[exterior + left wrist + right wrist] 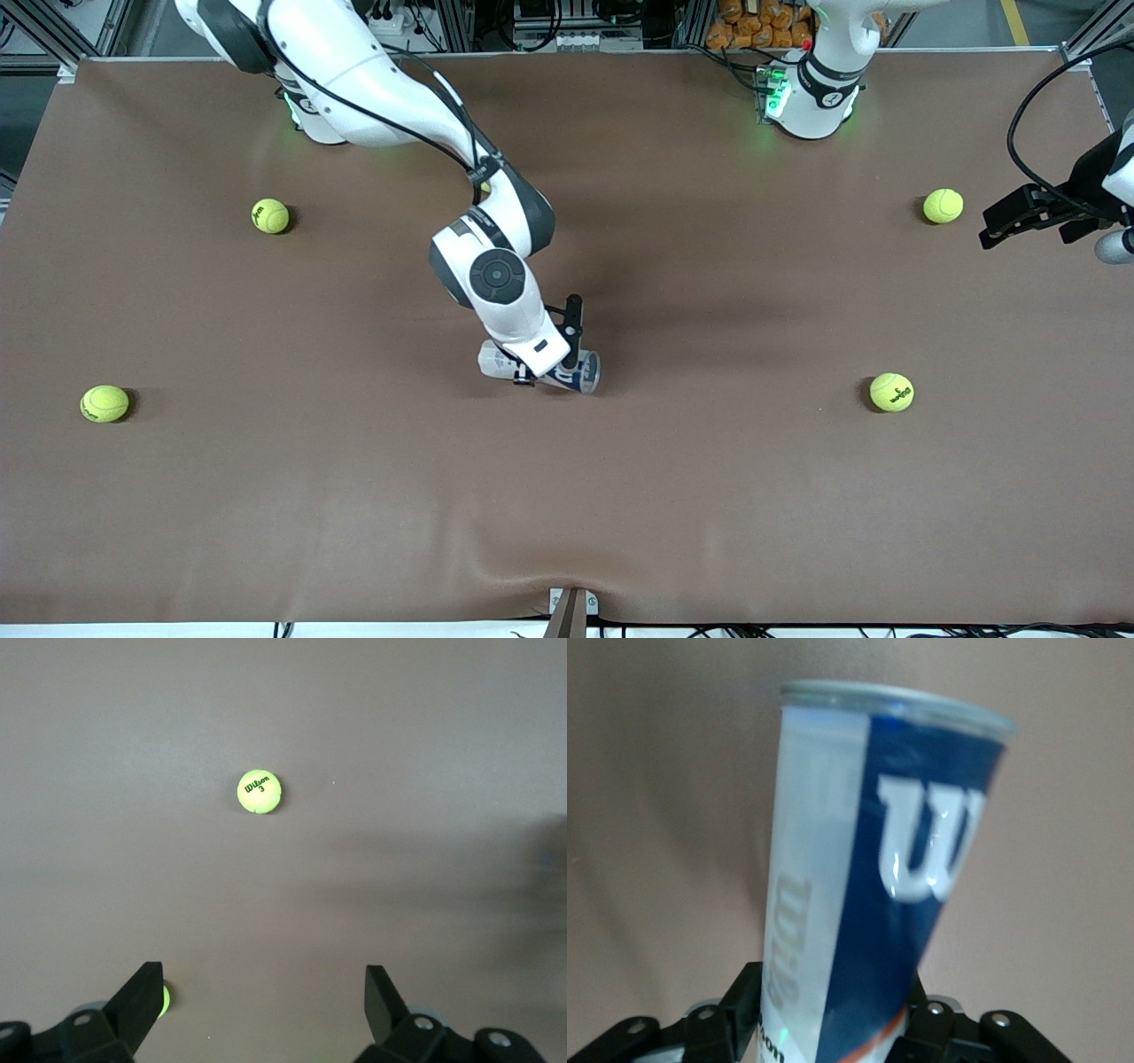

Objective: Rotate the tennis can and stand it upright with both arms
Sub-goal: 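Carry the can with the right gripper to the table middle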

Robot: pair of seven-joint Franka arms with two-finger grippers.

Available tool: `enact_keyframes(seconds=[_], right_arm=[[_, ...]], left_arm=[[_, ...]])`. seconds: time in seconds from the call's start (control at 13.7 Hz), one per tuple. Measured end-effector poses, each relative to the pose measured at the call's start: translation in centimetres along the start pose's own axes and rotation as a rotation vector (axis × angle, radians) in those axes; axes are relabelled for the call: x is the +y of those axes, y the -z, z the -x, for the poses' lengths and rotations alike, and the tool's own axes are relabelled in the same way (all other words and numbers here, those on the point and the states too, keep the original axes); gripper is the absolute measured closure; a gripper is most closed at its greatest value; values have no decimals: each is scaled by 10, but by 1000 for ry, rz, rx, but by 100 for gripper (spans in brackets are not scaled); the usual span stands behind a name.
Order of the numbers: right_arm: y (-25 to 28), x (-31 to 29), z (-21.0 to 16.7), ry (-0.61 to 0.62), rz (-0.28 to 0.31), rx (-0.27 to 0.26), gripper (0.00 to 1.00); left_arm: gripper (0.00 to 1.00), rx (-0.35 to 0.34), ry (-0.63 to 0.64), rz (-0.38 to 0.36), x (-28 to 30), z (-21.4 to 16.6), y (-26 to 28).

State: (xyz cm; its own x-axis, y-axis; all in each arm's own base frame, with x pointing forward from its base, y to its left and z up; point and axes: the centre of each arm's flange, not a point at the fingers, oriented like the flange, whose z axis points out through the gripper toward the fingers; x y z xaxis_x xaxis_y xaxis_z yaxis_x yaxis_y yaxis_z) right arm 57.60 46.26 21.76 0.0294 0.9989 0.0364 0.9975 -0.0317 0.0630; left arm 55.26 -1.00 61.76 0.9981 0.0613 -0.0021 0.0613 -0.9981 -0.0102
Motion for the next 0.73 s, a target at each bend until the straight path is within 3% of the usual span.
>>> enact_keyframes(seconds=[0.07,0.29,0.51,0.73], right_arm=[[-5,-6,-7,33,18,-14,30],[-4,-6,-10,82,49,-36,2],[17,10,-4,122,75,-31,0],[72,21,2,116,92,-27,0]], left_arm=[[0,-10,0,-1,0,-2,-5],[0,-39,-1,-2,1,-10,-21],[0,-70,-8,-4,5,-17,-39],[0,-100,-16,-6,8,-25,-56]])
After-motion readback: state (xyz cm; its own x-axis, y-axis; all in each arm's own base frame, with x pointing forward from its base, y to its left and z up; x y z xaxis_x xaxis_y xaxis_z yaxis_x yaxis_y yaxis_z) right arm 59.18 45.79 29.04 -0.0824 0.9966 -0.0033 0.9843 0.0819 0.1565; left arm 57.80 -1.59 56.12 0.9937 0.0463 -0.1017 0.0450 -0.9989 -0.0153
